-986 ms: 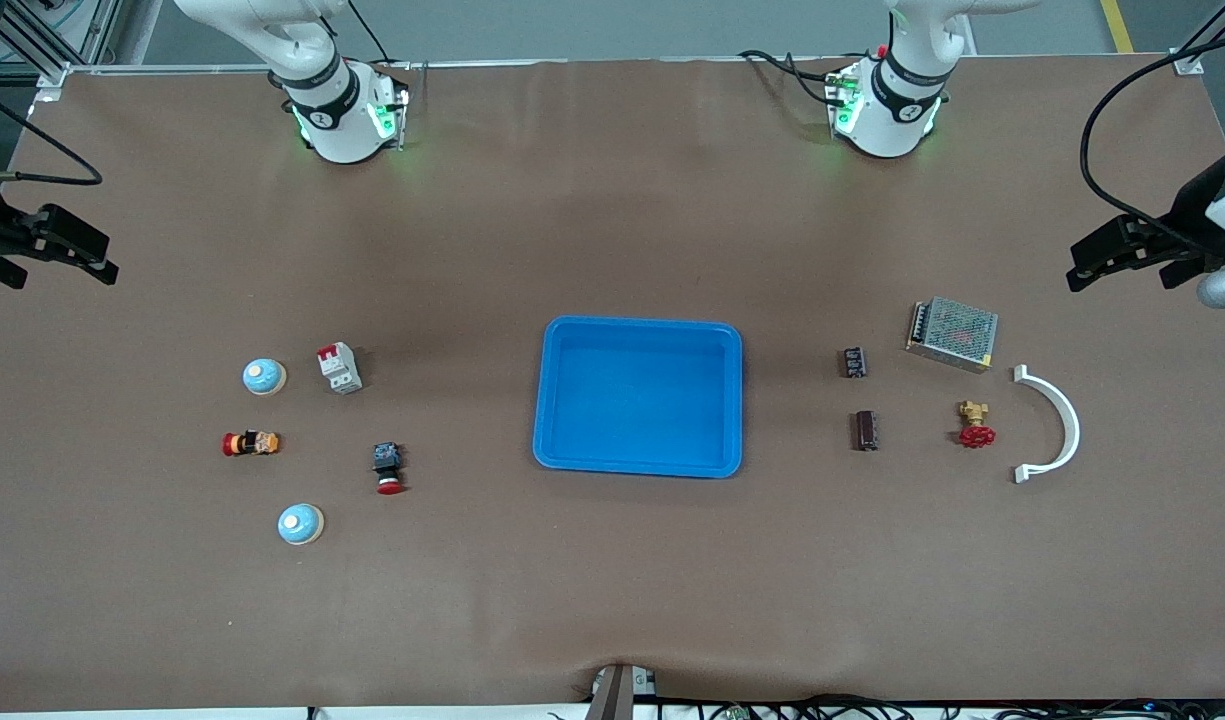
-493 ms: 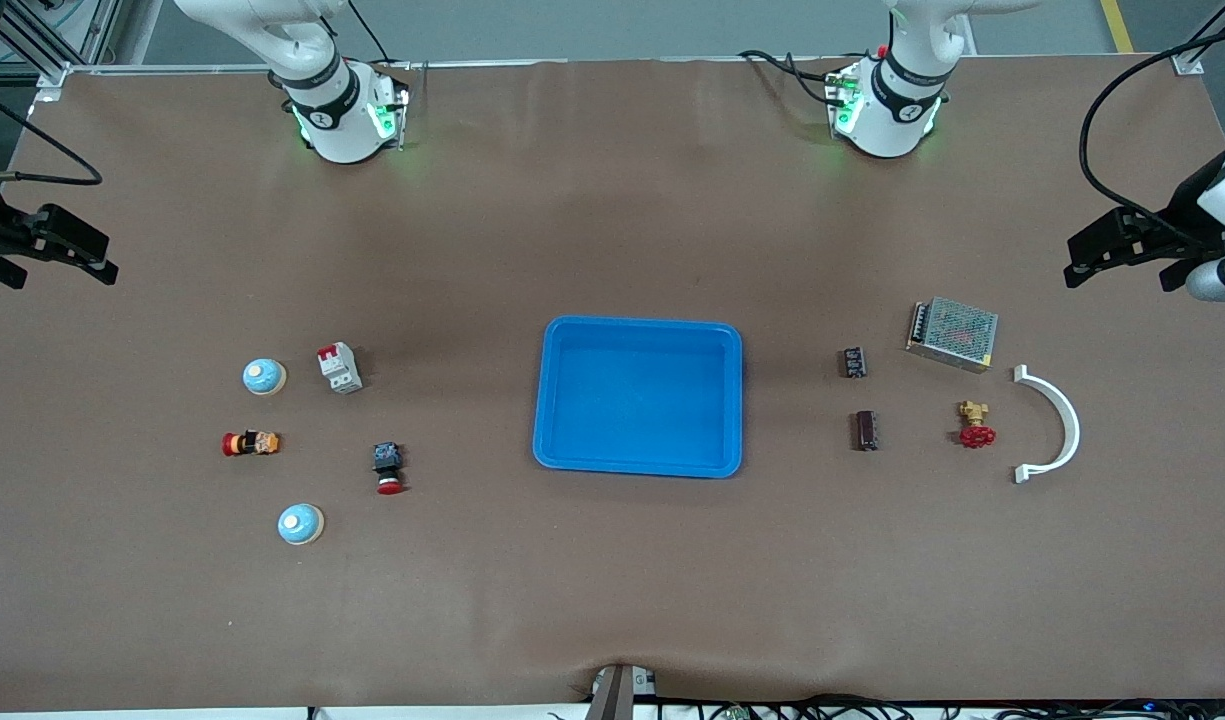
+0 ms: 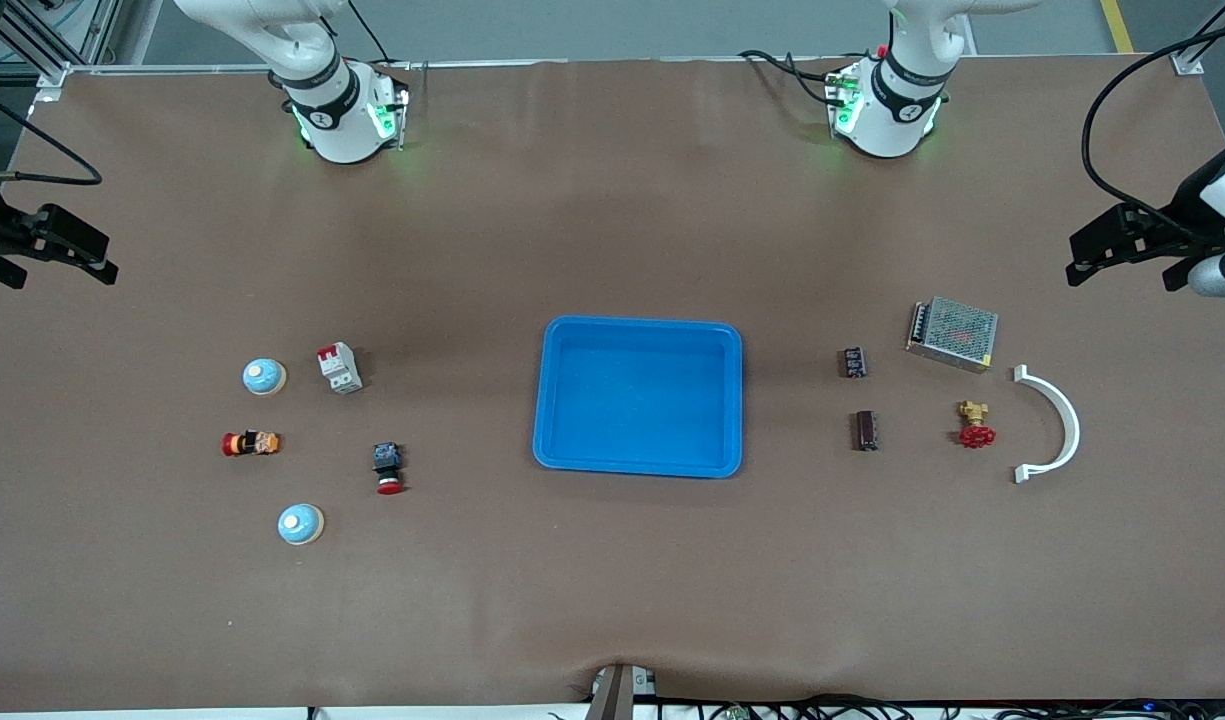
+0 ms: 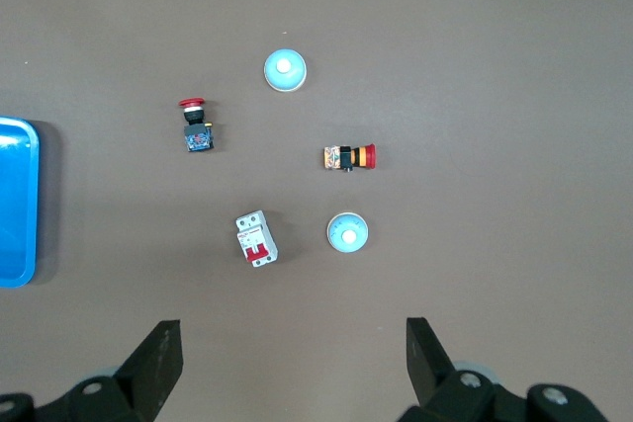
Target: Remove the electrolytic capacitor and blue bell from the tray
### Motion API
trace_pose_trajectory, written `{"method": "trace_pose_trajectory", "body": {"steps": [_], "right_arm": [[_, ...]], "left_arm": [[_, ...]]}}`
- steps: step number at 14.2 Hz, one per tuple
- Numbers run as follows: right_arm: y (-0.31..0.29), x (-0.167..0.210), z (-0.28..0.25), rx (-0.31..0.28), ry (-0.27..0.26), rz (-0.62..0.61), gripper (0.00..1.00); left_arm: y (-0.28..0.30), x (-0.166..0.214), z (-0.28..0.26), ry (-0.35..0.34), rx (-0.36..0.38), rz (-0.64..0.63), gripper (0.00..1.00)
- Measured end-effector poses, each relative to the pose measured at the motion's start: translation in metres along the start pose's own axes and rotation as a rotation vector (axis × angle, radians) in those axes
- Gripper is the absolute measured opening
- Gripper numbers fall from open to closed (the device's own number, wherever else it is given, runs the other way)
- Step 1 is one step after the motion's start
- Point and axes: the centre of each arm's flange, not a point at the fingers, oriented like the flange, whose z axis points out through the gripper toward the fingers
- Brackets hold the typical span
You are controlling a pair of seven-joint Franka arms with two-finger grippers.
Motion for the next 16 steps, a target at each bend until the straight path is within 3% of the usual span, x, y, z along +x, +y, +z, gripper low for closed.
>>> {"method": "trace_pose_trajectory", "body": {"steps": [5, 16], "right_arm": [[0.000, 0.000, 0.000, 0.000, 0.000, 0.000, 1.00], [0.000, 0.001, 0.001, 0.000, -0.002, 0.000, 1.00]], "left_arm": [[0.022, 0.000, -0.009, 0.020, -0.004, 0.040, 1.00], [0.009, 0.000, -0.021, 0.044, -0.001, 0.016, 1.00]]}}
